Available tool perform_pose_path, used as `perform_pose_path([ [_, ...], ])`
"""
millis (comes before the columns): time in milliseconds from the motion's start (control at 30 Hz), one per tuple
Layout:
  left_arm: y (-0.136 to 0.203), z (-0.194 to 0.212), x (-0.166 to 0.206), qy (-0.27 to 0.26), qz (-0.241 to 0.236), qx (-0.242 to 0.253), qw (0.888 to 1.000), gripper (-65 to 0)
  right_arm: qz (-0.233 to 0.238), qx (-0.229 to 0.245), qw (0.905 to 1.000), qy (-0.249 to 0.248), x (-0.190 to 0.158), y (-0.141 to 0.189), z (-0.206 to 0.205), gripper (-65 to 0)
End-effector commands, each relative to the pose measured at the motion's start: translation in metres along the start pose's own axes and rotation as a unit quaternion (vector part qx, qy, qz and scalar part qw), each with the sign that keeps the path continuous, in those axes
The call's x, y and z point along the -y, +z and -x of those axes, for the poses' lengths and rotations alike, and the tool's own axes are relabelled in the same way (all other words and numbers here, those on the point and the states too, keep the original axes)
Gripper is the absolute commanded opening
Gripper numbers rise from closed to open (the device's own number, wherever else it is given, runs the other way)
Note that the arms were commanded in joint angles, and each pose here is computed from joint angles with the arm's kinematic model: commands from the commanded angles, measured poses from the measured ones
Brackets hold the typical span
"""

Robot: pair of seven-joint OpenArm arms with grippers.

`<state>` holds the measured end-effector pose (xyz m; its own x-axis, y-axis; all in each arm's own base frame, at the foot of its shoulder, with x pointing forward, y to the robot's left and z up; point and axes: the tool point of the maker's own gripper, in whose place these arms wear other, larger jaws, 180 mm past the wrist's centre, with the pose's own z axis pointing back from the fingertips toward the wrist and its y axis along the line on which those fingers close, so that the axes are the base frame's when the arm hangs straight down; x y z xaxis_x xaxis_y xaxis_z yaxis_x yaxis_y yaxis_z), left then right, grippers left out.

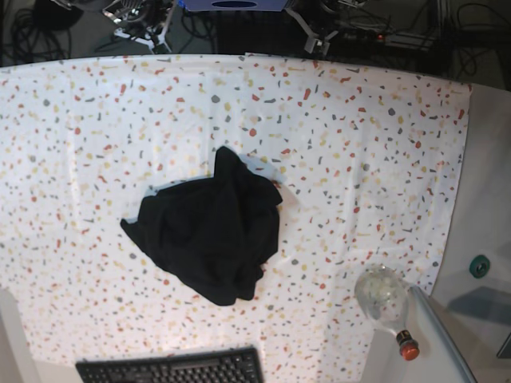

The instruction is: Layout the t-shirt on the table in an organized manner, then fold the t-shirt properly

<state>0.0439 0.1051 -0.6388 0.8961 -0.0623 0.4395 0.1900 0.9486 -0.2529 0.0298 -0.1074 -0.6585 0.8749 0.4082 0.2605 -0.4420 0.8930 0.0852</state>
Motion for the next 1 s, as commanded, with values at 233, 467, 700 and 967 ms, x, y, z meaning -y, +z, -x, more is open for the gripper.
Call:
perform_pose_path([
  [233, 0.0019, 0.0001, 0.0005, 0.003, 0.004, 0.007, 1.000, -65.0, -0.002, 0.006, 1.0000, 0.002, 0.0016, 0.0008, -0.0002, -65.0],
  [467, 0.0019, 0.0001, 0.0005, 0.003, 0.004, 0.007, 1.000, -65.0, -0.002, 0.006, 1.0000, 0.002, 0.0016, 0.0008, -0.0002, -65.0],
  [700, 0.0019, 0.0001, 0.0005, 0.003, 0.004, 0.007, 1.000, -65.0, -0.002, 0.006, 1.0000, 0.002, 0.0016, 0.0008, -0.0002, -65.0],
  [967, -0.0004, -0.0065, -0.0010, 0.003, 0.003, 0.012, 1.000, -65.0, 0.000, 0.010, 0.9999, 0.003, 0.0038, -0.0002, -0.0065, -65.0],
])
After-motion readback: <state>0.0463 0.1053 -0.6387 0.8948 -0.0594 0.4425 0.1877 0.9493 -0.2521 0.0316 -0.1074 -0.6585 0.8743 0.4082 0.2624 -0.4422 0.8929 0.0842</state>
